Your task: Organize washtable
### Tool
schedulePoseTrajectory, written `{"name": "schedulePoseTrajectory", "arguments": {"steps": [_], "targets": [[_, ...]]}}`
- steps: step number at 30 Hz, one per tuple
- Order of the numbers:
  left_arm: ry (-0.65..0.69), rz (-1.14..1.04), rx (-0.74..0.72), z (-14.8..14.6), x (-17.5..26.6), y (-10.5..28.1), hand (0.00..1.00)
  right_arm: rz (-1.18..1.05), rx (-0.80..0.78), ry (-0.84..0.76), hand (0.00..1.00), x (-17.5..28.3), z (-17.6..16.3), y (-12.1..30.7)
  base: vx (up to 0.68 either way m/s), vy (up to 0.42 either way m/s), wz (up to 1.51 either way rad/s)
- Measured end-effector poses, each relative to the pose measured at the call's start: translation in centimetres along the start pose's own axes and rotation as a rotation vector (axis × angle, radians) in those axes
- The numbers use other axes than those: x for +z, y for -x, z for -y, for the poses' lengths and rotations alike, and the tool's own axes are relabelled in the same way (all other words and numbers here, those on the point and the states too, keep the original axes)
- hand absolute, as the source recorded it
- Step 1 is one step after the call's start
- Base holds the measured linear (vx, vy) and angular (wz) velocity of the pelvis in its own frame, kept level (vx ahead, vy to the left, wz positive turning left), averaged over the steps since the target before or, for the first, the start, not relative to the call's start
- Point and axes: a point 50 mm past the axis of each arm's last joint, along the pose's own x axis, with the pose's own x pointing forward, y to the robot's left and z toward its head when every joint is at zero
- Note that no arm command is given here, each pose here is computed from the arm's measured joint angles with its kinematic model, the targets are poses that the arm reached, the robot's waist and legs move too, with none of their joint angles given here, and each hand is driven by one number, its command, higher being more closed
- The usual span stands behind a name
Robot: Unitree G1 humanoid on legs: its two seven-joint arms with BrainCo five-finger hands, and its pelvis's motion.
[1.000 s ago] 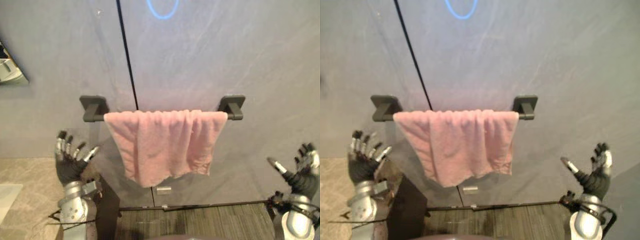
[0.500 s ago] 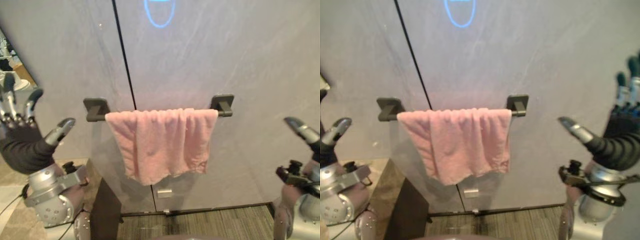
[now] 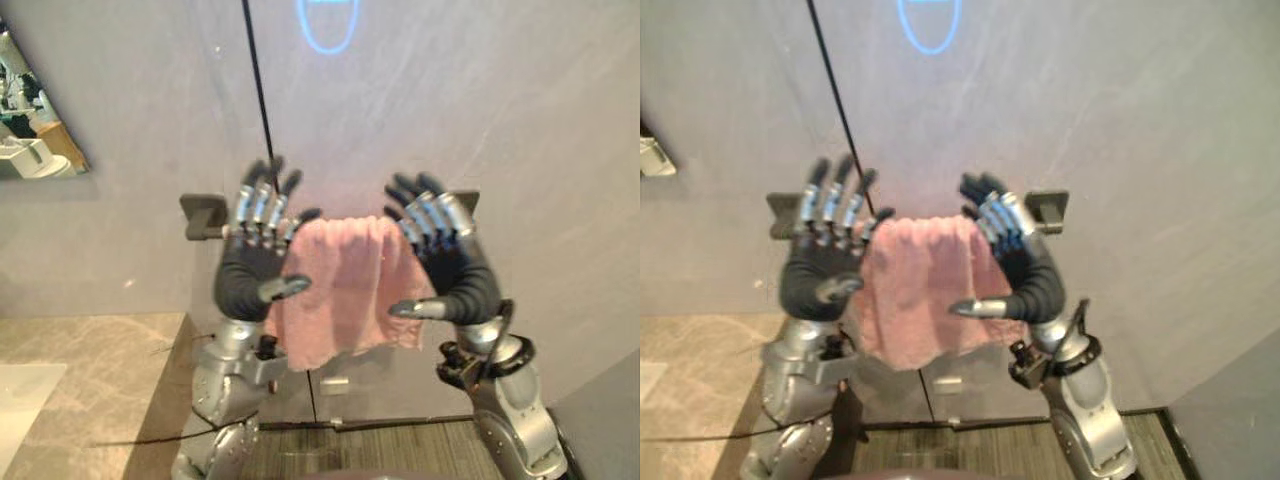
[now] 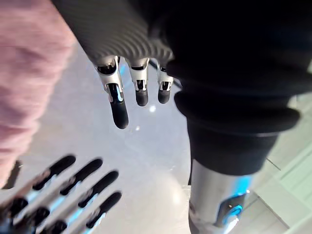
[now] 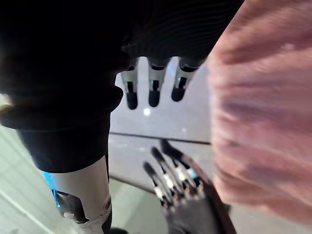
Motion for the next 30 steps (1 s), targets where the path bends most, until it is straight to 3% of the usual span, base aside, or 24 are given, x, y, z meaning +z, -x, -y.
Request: {"name": "schedulePoseTrajectory", "arguments": {"steps": [5, 14, 20, 30], "targets": [[0.087, -0.133, -0.005, -0.4, -2.3, 0.7, 0.00, -0.212, 0.031, -0.032, 0.00, -3.4, -0.1, 1.8, -0.01, 0.002, 0.01], [0.131, -0.321, 0.012, -0.9, -6.0, 2.4, 0.00, -0.511, -0.003, 0.080, 0.00, -8.3, 0.8, 5.3, 0.00, 0.001, 0.01], [0.045, -0.407, 0.103, -2.1, -8.1, 3.3, 0.00, -0.572, -0.193, 0.136, 0.00, -10.3, 2.1, 5.9, 0.02, -0.003, 0.04], [-0.065, -0.434, 0.204, -4.1, -8.5, 3.8, 0.00, -0.590, -0.310, 0.207, 0.00, -10.6, 3.7, 6.1, 0.00, -0.008, 0.05]]}}
